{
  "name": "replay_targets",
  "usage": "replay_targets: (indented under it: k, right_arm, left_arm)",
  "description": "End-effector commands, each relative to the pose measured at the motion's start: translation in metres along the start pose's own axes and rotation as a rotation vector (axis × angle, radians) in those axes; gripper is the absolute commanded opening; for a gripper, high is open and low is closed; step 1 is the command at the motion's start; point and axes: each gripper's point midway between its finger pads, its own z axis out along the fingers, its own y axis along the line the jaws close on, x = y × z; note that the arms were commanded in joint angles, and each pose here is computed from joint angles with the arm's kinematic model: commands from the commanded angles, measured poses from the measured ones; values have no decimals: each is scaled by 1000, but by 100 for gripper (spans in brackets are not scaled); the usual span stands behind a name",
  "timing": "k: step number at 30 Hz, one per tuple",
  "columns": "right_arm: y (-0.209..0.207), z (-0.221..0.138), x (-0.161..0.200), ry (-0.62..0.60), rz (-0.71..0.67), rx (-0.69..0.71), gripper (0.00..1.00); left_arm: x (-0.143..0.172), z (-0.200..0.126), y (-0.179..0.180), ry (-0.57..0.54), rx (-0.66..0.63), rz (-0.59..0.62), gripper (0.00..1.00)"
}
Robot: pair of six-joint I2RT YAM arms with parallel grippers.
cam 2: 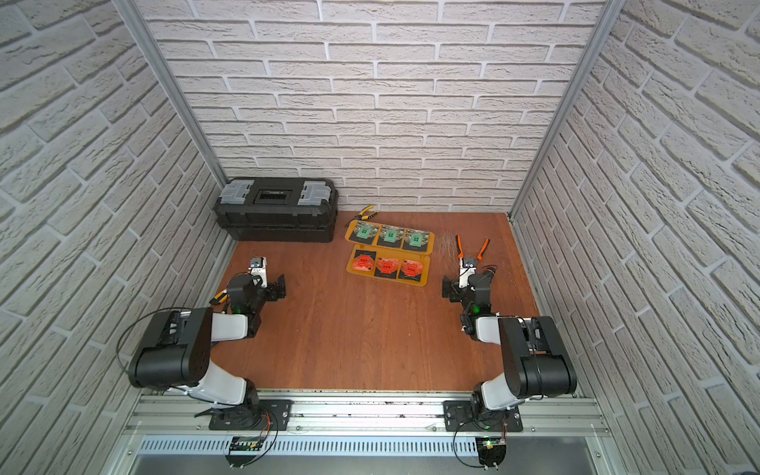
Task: Place the tea bags on the shelf by color
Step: Reset both arms
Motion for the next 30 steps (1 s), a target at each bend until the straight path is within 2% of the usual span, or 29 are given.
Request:
replay_targets:
  k: [1,30]
  right_arm:
    - [0,1,-21,-87,-10,12,99]
    - [0,0,-21,-89,-11,13,99]
  left_arm:
    - [-12,1,2,-41,-5,7,98]
    - [-12,1,2,-41,-5,8,98]
